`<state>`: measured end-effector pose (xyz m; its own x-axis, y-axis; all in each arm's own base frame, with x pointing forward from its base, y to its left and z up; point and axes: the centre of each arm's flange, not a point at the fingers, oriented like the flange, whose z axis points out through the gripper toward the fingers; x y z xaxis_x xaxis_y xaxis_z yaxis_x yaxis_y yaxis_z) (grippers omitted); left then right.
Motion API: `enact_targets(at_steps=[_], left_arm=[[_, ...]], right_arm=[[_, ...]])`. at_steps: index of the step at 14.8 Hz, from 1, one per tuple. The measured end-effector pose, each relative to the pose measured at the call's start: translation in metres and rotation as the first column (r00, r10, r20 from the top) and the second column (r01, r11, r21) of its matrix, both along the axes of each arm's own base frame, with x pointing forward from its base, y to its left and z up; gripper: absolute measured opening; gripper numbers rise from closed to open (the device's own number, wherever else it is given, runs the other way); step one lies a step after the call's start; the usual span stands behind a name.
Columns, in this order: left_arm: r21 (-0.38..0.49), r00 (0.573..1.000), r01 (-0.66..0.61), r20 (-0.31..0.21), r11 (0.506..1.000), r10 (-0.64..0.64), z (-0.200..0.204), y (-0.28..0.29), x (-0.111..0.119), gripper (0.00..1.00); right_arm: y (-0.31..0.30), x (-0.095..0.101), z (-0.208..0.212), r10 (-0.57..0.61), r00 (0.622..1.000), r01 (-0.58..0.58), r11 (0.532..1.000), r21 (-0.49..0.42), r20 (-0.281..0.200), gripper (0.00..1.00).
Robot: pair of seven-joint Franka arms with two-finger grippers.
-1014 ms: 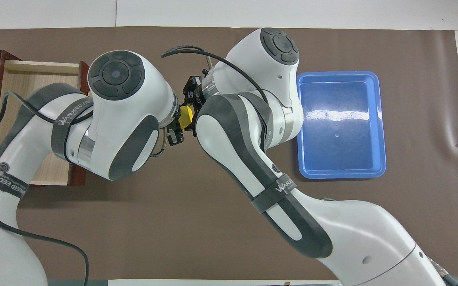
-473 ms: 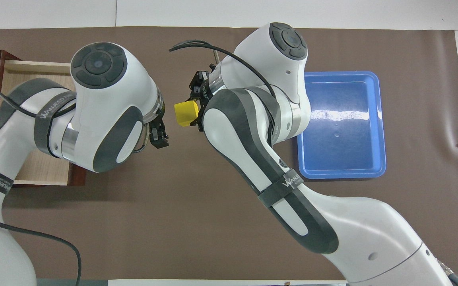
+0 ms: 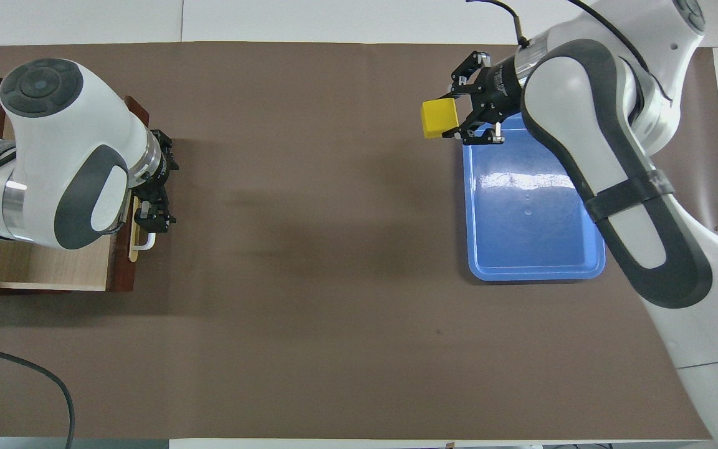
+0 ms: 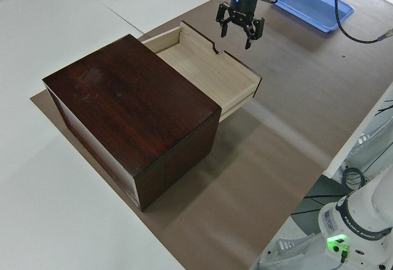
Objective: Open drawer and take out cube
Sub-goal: 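Carry the cube over the blue tray with the right gripper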
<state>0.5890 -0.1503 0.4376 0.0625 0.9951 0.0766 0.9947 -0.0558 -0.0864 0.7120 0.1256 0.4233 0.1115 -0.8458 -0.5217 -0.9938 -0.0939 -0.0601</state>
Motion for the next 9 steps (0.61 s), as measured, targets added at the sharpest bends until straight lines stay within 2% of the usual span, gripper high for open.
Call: enact_targets(at_steps=[3,5,9], left_arm=[[0.025,1.0,0.019,-0.003,1.0,-0.019,-0.001,0.028,0.004,1.0],[0.048,1.0,0.027,-0.004,0.998,-0.027,-0.003,0.042,0.005,1.0],[0.063,0.999,0.045,0.001,0.997,-0.045,-0.003,0.042,0.005,1.0]], right_arm=[[-0.091,-0.004,-0.022,-0.092,0.994,0.094,0.995,0.03,-0.062,0.55],[-0.13,-0.019,-0.042,-0.121,0.988,0.126,0.991,0.045,-0.097,0.55],[-0.162,-0.057,-0.086,-0.034,0.993,0.044,0.996,0.079,-0.113,0.55]])
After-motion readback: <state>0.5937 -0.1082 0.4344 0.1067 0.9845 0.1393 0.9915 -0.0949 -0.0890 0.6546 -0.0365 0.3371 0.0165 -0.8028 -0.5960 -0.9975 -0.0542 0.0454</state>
